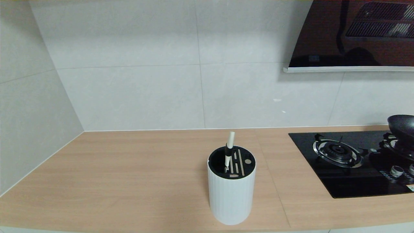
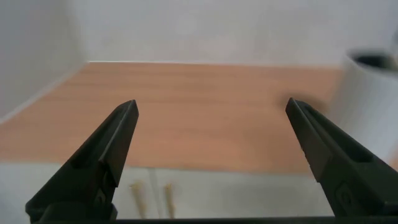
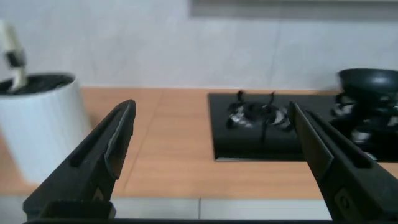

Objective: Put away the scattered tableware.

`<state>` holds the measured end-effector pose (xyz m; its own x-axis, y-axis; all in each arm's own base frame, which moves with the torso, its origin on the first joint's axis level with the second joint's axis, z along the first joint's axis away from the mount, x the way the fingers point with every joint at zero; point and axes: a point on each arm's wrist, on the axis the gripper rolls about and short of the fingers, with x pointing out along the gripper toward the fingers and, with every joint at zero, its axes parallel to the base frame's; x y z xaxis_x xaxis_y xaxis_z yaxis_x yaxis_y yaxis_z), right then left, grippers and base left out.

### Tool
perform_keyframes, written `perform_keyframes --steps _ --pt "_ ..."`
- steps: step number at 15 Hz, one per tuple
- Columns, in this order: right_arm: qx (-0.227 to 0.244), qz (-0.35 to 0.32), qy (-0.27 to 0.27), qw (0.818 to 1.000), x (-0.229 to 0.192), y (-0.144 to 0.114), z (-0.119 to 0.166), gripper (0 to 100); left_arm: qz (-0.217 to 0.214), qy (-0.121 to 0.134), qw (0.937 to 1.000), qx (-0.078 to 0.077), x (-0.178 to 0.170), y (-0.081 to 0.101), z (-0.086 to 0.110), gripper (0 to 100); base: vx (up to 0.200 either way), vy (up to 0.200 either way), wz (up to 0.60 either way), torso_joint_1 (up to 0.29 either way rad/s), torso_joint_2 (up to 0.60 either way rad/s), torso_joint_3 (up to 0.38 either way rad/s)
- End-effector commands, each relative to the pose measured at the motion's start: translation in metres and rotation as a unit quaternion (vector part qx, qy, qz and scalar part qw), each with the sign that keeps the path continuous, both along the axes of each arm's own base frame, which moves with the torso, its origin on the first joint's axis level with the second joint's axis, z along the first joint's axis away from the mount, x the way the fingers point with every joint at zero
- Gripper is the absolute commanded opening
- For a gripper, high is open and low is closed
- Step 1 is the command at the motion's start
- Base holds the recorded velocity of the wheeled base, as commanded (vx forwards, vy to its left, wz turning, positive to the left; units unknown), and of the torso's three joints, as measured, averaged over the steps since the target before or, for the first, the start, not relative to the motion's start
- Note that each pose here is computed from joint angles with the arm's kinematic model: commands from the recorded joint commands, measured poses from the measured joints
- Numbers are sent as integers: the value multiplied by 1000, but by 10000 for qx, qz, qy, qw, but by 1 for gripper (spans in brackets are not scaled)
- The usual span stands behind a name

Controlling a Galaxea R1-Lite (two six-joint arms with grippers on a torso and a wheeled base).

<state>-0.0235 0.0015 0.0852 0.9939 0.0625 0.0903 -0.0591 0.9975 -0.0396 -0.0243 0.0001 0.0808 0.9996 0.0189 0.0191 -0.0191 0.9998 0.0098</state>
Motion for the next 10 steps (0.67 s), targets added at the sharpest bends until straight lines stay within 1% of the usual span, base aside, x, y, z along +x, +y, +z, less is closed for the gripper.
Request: perform_keyframes --steps 1,2,3,7,9,10 --pt "-33 192 313 9993 0 1 -6 100 -3 88 10000 3 1 0 -5 100 0 0 0 0 0 0" --pt "-47 252 213 9994 0 1 -4 100 -3 95 10000 -20 1 0 -5 100 0 0 0 0 0 0" --pt "-39 253 221 9994 1 1 -5 100 -3 95 9999 -43 1 0 -5 100 0 0 0 0 0 0" --pt "30 242 212 9995 1 1 -5 100 -3 95 9999 -43 1 0 -5 100 0 0 0 0 0 0" --pt "-9 462 210 9987 0 2 -4 100 -3 95 9999 -43 1 0 -5 100 0 0 0 0 0 0" --pt "41 304 206 9993 0 1 -5 100 -3 95 9999 -43 1 0 -5 100 0 0 0 0 0 0"
